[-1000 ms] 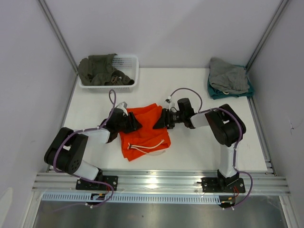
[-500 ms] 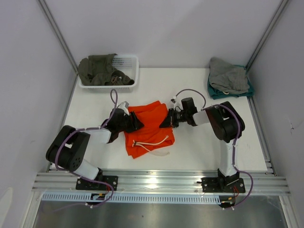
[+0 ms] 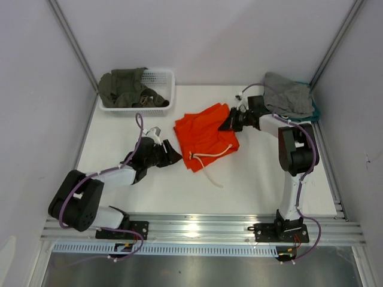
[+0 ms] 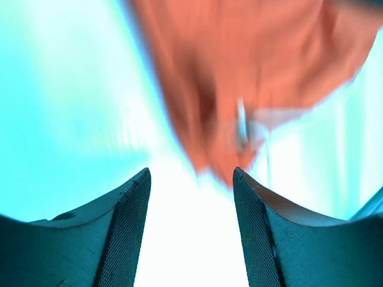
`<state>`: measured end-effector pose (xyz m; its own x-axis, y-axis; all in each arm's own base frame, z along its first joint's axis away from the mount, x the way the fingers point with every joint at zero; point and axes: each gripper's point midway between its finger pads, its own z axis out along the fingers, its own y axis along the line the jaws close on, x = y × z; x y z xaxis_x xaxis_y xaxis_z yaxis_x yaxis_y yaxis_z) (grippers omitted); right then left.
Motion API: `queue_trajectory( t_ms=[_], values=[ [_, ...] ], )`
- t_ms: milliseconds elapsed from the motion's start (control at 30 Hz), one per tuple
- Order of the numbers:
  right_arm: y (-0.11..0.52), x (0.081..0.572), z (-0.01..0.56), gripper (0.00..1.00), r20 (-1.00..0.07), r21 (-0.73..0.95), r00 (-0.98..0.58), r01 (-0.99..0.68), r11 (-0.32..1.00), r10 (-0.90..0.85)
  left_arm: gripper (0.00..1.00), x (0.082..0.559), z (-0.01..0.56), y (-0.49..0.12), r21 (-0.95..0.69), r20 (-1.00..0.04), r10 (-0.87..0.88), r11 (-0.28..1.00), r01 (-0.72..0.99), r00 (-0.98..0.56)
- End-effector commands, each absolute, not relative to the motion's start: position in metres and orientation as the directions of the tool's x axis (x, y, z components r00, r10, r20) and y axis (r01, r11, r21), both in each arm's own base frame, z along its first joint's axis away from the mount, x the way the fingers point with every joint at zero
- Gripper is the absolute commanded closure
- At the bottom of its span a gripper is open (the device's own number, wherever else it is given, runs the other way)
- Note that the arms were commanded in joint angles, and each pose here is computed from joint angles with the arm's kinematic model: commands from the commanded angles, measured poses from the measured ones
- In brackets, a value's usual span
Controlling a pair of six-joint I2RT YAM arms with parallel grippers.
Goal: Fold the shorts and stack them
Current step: Neatly place the folded shorts to the corner
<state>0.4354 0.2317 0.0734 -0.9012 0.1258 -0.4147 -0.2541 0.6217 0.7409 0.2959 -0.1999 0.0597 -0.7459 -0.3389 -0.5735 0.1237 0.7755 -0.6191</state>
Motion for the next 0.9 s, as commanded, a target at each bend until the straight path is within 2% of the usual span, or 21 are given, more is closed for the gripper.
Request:
queue_trajectory(
  t_ms=[0,67,400,600,633,867],
  values=[
    [0.196,0.475,0.085,1.00,-0.460,0.690,-0.878,-0.259,0.676,0.133,0.39,0.280,0.070,-0.201,-0.600,-0.588,-0.314,0.787,0.141,-0.746],
    [0.179,0.485,0.081,1.00,-0.428,0.676,-0.892,-0.212,0.706,0.142,0.39,0.275,0.078,-0.204,-0.603,-0.592,-0.310,0.783,0.154,-0.743],
    [0.133,0.561,0.100,1.00,-0.499,0.620,-0.848,-0.205,0.757,0.179,0.38,0.263,0.082,-0.211,-0.589,-0.598,-0.273,0.787,0.183,-0.754],
    [0.128,0.595,0.130,1.00,-0.548,0.645,-0.806,-0.238,0.727,0.223,0.38,0.268,0.081,-0.213,-0.576,-0.599,-0.258,0.796,0.184,-0.758],
    [0.108,0.602,0.133,1.00,-0.554,0.649,-0.793,-0.218,0.729,0.256,0.38,0.268,0.079,-0.214,-0.577,-0.593,-0.254,0.796,0.184,-0.764],
    [0.082,0.630,0.179,1.00,-0.598,0.700,-0.712,-0.242,0.671,0.367,0.38,0.270,0.072,-0.219,-0.579,-0.573,-0.243,0.796,0.177,-0.782]
  ],
)
